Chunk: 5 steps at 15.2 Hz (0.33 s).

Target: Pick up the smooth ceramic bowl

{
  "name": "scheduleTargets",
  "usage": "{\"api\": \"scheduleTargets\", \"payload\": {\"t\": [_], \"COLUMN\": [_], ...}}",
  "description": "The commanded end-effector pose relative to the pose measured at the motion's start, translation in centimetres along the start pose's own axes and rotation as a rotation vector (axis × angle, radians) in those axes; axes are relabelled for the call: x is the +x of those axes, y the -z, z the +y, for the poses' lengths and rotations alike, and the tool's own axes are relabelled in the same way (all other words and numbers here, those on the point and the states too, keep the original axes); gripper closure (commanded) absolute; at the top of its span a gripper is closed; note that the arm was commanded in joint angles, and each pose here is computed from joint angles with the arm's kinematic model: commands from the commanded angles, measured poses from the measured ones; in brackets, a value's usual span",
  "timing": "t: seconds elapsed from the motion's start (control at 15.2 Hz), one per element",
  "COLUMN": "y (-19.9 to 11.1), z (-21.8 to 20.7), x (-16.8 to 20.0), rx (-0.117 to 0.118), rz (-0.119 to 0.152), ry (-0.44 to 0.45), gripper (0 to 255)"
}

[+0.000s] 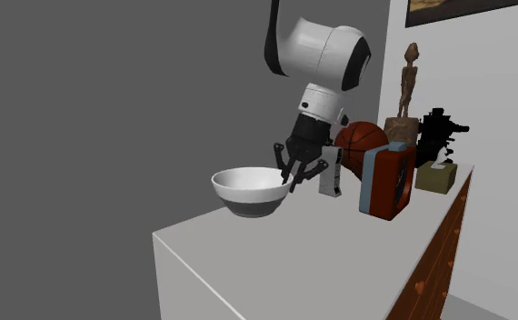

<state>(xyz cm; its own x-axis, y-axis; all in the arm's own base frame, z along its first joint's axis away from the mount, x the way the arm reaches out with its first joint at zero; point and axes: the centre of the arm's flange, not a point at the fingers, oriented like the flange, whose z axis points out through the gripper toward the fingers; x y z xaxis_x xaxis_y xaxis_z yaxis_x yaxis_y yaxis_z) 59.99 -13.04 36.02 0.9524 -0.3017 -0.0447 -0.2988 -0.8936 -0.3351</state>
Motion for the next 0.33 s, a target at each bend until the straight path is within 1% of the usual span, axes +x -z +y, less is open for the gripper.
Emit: {"api": "scheduleTargets", "payload": {"t": [0.0,0.13,0.26], "y": [0.9,1.9,2.0], "z": [-0.3,-0.6,-0.6], "x": [0.0,-0.1,-0.1], "rx": [0.0,0.0,0.0], "rz": [0.0,0.0,0.0], "ry": [0.0,0.0,0.0], "gripper": [255,255,255]}}
